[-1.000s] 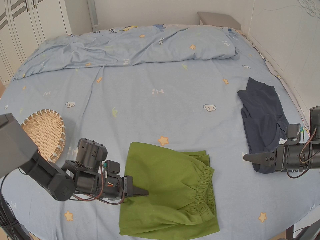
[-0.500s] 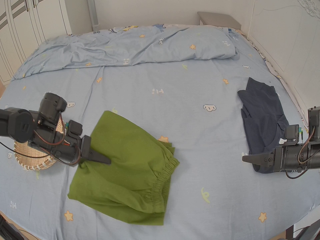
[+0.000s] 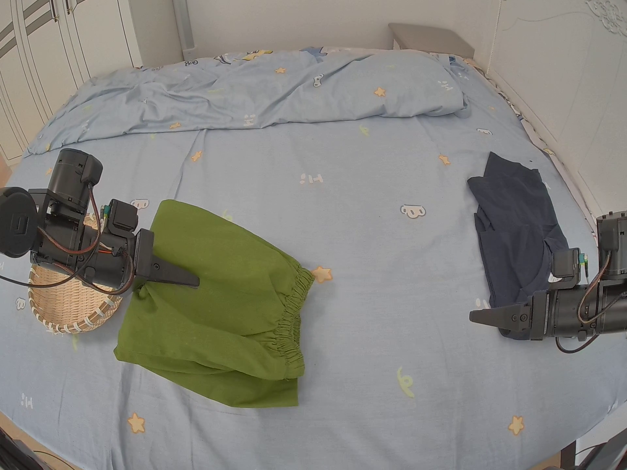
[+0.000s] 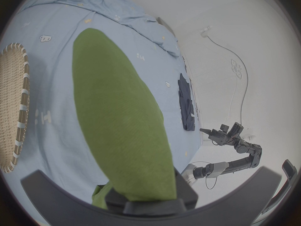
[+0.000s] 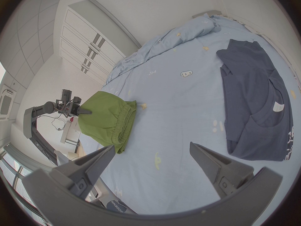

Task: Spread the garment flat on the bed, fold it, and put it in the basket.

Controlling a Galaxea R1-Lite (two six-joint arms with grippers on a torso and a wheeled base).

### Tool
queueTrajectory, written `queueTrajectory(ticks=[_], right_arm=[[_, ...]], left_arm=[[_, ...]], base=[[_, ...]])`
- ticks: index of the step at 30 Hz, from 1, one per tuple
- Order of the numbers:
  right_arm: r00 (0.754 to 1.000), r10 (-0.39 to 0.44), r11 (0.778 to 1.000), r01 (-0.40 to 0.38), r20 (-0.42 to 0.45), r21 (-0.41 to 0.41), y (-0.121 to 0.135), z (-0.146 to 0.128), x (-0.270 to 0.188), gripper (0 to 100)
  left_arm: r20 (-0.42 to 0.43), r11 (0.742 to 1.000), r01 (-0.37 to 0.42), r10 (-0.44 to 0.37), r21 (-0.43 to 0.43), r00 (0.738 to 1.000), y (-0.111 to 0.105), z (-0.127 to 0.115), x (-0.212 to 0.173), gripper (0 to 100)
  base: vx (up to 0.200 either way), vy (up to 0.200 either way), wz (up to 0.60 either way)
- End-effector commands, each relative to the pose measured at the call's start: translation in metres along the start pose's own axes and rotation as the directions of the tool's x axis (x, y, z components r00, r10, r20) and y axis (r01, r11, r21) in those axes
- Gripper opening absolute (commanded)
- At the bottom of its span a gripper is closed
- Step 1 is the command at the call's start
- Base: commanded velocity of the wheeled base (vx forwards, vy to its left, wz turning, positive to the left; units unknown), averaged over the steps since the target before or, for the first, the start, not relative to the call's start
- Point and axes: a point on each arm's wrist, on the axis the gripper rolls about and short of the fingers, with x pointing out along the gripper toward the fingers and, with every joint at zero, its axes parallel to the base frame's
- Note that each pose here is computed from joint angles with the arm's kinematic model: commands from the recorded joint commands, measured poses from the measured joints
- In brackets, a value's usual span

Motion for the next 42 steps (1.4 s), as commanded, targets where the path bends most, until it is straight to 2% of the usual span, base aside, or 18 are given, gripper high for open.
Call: queueTrajectory(ticks=[1, 6, 9, 12, 16, 28, 31, 35, 42], right_arm=[[1.000, 0.001, 1.000, -0.001, -0.003, 0.000, 0.000, 0.000, 0.001, 100], [1.000, 0.001, 1.000, -0.001, -0.003, 0.000, 0.000, 0.000, 0.001, 100], [1.000, 0.000, 1.000, 0.000, 0.000, 0.001, -0.001, 0.000, 0.000, 100], [1.000, -0.001, 1.000, 0.001, -0.002, 0.002, -0.001, 0.000, 0.001, 100], [1.000, -0.001, 1.000, 0.001, -0.002, 0.002, -0.001, 0.000, 0.001, 100], [1.000, 0.001, 1.000, -0.001, -0.004, 0.001, -0.001, -0.001, 0.001, 100], [1.000, 0.001, 1.000, -0.001, -0.005, 0.003, -0.001, -0.001, 0.001, 100], [1.000, 0.000, 1.000, 0.000, -0.005, 0.003, -0.001, -0.001, 0.001, 100], [1.000, 0.000, 1.000, 0.000, 0.002, -0.002, 0.000, -0.001, -0.001, 100]], left_arm=[[0.005, 1.000, 0.005, -0.005, 0.011, 1.000, -0.005, 0.000, -0.004, 0], [-0.005, 1.000, 0.009, -0.009, 0.012, 1.000, -0.007, -0.002, -0.003, 0], [-0.039, 0.999, 0.023, -0.022, 0.023, 0.999, -0.013, -0.007, 0.005, 0], [-0.073, 0.999, 0.001, 0.002, 0.037, 0.997, -0.019, -0.012, 0.013, 0], [-0.072, 0.998, -0.043, 0.047, 0.050, 0.996, -0.022, -0.014, 0.016, 0], [-0.084, 0.998, -0.043, 0.047, 0.052, 0.995, -0.021, -0.018, 0.017, 0], [-0.119, 0.996, -0.017, 0.027, 0.086, 0.993, -0.030, -0.028, 0.025, 0], [-0.112, 0.988, 0.037, -0.021, 0.148, 0.994, -0.051, -0.031, 0.022, 0], [-0.069, 0.956, 0.126, -0.112, 0.264, 0.991, -0.088, -0.020, 0.021, 0]], base=[[0.000, 0.200, 0.00], [0.000, 0.200, 0.00], [0.000, 0.200, 0.00], [0.000, 0.200, 0.00], [0.000, 0.200, 0.00], [0.000, 0.200, 0.00], [0.000, 0.133, 0.00], [0.000, 0.000, 0.00], [0.000, 0.000, 0.00]])
